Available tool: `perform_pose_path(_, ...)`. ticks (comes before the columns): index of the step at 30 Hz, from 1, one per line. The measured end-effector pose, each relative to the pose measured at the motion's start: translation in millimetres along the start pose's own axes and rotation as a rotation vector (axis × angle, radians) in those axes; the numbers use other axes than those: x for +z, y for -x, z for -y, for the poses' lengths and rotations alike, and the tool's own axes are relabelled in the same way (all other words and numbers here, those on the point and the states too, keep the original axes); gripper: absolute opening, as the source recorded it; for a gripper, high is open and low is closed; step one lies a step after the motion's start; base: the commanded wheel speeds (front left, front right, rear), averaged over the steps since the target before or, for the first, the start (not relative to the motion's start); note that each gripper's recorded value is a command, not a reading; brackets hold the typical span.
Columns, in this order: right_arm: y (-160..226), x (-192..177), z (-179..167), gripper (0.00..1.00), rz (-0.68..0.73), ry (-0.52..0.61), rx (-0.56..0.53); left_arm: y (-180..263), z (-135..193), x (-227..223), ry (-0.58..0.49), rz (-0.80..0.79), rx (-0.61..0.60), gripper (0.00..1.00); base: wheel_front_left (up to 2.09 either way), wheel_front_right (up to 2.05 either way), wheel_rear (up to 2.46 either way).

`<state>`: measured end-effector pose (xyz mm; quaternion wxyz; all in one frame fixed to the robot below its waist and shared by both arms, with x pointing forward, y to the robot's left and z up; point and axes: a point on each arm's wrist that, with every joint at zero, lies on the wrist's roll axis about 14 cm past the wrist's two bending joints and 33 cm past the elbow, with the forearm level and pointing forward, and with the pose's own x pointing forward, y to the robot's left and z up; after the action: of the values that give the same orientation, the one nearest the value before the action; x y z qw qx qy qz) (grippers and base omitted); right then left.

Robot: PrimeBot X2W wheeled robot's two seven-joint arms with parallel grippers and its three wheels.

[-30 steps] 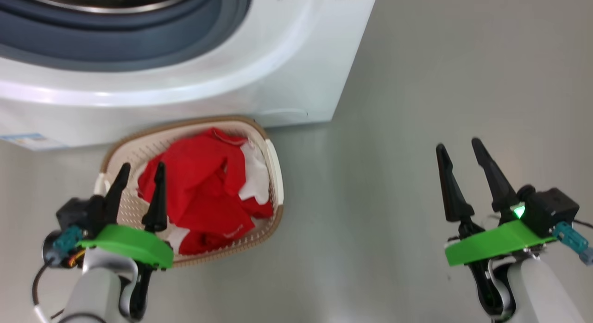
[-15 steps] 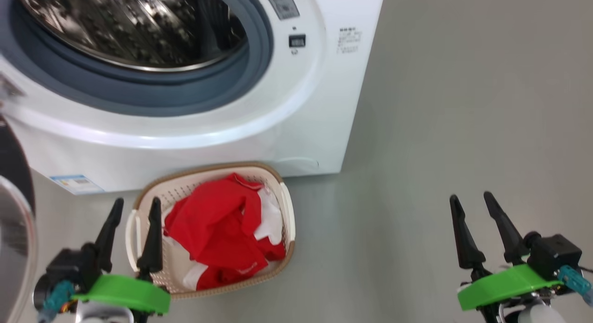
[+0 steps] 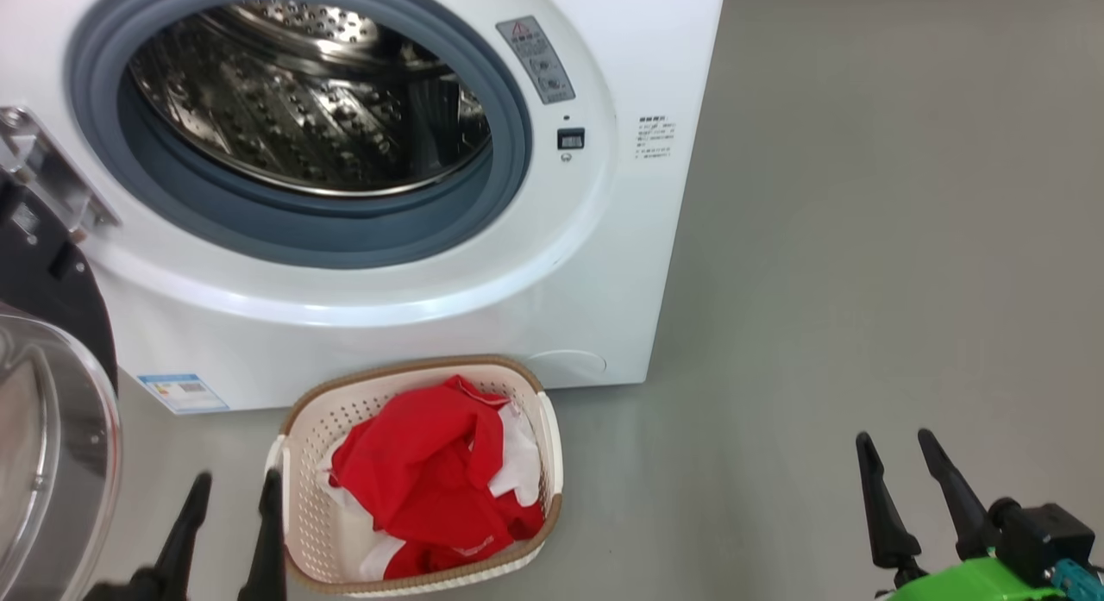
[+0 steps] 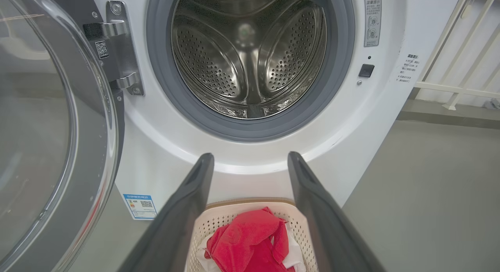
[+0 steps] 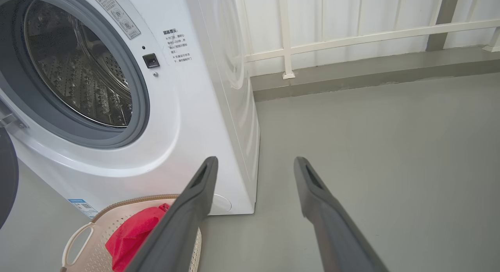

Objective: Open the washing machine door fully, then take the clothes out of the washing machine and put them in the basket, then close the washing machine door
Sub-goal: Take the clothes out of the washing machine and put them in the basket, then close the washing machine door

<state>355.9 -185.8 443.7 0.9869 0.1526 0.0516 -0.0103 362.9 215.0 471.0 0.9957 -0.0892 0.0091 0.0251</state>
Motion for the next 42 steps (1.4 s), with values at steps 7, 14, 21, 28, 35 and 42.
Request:
perform_pose_path(7, 11, 1, 5, 1.0, 0.004, -0.001, -0.015, 15, -9, 4, -0.002, 0.013, 0.03, 1.0, 0.0, 0.0, 0.0)
perform_pose_path(14, 11, 2, 5, 1.0, 0.007, -0.002, -0.016, 15, -4, 7, 0.0, 0.023, 0.019, 1.0, 0.0, 0.0, 0.0)
perform_pose_path(21, 11, 3, 8, 1.0, 0.01, -0.001, -0.027, 15, 0, 6, 0.003, 0.019, 0.007, 1.0, 0.0, 0.0, 0.0)
perform_pose_path(28, 11, 3, 9, 1.0, 0.009, -0.001, -0.027, 15, 1, 6, 0.003, 0.02, 0.005, 1.0, 0.0, 0.0, 0.0)
perform_pose_path(35, 11, 4, 9, 1.0, 0.013, -0.001, -0.028, 15, 2, 7, 0.004, 0.022, 0.001, 1.0, -0.03, 0.03, 0.0)
perform_pose_path(42, 11, 4, 8, 1.0, 0.013, -0.001, -0.026, 15, 3, 6, 0.005, 0.02, 0.0, 1.0, -0.73, 0.73, 0.0)
